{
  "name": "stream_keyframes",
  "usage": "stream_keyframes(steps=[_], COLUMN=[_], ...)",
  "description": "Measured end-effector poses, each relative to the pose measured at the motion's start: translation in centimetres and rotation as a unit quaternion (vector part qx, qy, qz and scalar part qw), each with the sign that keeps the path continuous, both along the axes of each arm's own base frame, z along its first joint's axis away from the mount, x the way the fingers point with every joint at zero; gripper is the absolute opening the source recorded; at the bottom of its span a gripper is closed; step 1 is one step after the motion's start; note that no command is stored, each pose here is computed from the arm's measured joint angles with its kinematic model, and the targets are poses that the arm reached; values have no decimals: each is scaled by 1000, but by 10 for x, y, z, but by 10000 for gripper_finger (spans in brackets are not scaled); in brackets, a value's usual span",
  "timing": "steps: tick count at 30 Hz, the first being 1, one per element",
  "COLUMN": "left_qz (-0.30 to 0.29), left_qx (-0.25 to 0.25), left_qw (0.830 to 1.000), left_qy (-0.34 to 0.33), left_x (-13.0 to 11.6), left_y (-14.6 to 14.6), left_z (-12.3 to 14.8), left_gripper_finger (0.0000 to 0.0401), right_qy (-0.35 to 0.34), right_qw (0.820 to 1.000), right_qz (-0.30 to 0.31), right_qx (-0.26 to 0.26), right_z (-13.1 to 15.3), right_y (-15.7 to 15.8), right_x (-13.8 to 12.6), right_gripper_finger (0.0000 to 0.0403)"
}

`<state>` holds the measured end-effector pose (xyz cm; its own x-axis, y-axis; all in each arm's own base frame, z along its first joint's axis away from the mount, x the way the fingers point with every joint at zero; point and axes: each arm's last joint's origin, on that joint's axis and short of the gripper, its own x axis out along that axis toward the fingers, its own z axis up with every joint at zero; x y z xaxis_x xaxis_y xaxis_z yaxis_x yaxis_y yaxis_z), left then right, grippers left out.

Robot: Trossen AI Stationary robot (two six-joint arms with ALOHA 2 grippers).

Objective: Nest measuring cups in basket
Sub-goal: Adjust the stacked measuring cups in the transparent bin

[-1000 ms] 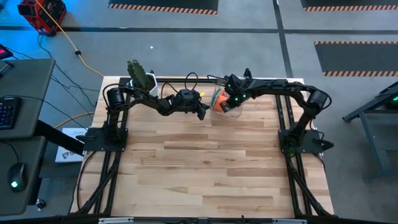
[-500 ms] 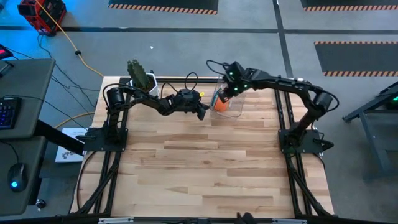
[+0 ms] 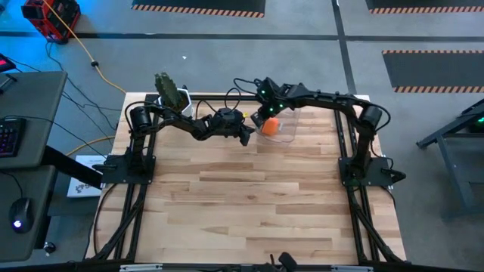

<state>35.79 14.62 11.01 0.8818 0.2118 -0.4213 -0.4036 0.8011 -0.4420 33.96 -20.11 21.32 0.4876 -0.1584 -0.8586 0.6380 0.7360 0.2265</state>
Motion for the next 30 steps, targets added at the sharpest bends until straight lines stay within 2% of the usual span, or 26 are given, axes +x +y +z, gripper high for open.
stream_keyframes(steps=[8,16,20,26,30], left_qz=[0,0,0,1,0], left_qx=[0,0,1,1,2], left_qw=[1000,1000,1000,1000,1000], left_qy=[0,0,0,0,1], left_x=[0,0,0,0,0], left_y=[0,0,0,0,0], left_z=[0,0,0,0,0], left_gripper_finger=[0,0,0,0,0], right_qy=[20,9,27,41,13], right_qw=[1000,1000,999,999,1000], right_qz=[9,5,18,12,4], right_qx=[3,-17,-12,13,15], right_z=[3,31,27,6,2], right_y=[2,-2,2,6,6], right_x=[-4,-24,-27,-33,-30], right_gripper_finger=[0,0,0,0,0])
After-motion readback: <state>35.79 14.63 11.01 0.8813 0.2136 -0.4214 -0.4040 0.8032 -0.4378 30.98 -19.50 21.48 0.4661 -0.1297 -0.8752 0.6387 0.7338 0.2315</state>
